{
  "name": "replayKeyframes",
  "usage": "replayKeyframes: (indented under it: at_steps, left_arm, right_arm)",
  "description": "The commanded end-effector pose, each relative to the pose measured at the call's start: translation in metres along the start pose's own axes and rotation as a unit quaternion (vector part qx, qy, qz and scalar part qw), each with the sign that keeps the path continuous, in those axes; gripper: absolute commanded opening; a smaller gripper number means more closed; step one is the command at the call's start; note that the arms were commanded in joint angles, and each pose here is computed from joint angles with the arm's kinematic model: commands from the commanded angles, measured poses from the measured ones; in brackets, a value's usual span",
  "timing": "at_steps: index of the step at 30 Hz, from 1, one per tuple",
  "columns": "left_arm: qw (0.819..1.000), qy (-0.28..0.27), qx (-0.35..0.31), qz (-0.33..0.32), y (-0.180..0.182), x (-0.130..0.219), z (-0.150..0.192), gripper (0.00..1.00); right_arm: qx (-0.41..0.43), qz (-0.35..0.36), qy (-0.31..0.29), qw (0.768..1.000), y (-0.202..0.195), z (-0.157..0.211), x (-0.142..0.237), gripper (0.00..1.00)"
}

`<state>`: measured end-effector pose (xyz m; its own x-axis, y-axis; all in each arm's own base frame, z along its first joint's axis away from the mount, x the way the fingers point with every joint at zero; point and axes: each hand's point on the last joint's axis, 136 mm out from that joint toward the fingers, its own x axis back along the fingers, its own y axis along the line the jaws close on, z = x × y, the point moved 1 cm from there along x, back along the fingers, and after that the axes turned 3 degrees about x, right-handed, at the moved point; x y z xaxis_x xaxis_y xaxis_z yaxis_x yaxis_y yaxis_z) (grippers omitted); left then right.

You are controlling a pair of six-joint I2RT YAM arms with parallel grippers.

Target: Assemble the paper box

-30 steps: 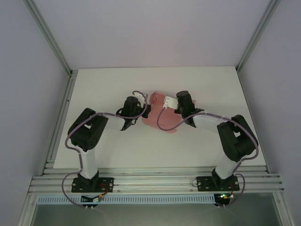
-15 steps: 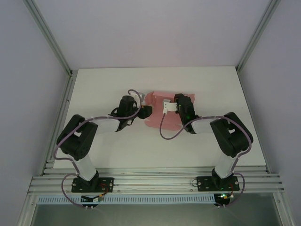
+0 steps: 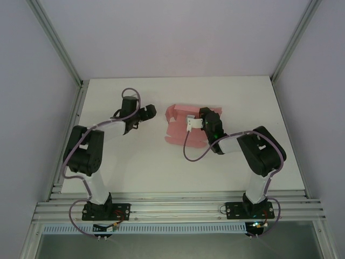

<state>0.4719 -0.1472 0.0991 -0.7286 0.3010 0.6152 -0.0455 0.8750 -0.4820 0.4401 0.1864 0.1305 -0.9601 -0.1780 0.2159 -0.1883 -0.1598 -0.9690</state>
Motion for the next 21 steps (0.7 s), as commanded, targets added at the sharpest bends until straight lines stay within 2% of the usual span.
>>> replayKeyframes:
  at_steps: [1,5,7,10,14,16,18,21]
  left_arm:
    - [0.999,0.039,-0.015,0.000,-0.015,-0.015,0.012,0.88]
    - [0.992,0.089,-0.056,0.066,-0.046,-0.037,0.034,0.79]
    - [0.983,0.111,-0.083,0.123,-0.068,-0.037,0.049,0.76]
    - [0.968,0.115,-0.133,0.181,-0.093,-0.028,0.066,0.71]
    - [0.957,0.106,-0.169,0.213,-0.108,-0.019,0.073,0.62]
    - [0.954,0.099,-0.171,0.227,-0.113,-0.018,0.072,0.62]
    - [0.954,0.089,-0.174,0.226,-0.115,-0.022,0.069,0.61]
    - [0.960,0.060,-0.183,0.202,-0.116,-0.031,0.065,0.50]
  right_arm:
    - [-0.025,-0.013,-0.014,1.000,0.008,-0.008,-0.002,0.00]
    - [-0.014,-0.025,-0.014,0.999,0.017,-0.008,-0.003,0.00]
    - [-0.014,-0.029,-0.011,0.999,0.020,-0.006,-0.002,0.00]
    - [-0.025,-0.044,-0.009,0.999,0.025,-0.006,-0.001,0.00]
    - [-0.030,-0.057,-0.010,0.998,0.030,-0.007,-0.003,0.00]
    - [-0.023,-0.052,-0.011,0.998,0.030,-0.007,-0.004,0.00]
    - [-0.021,-0.045,-0.010,0.999,0.028,-0.007,-0.005,0.00]
    - [-0.026,-0.055,-0.016,0.998,0.030,-0.009,-0.004,0.00]
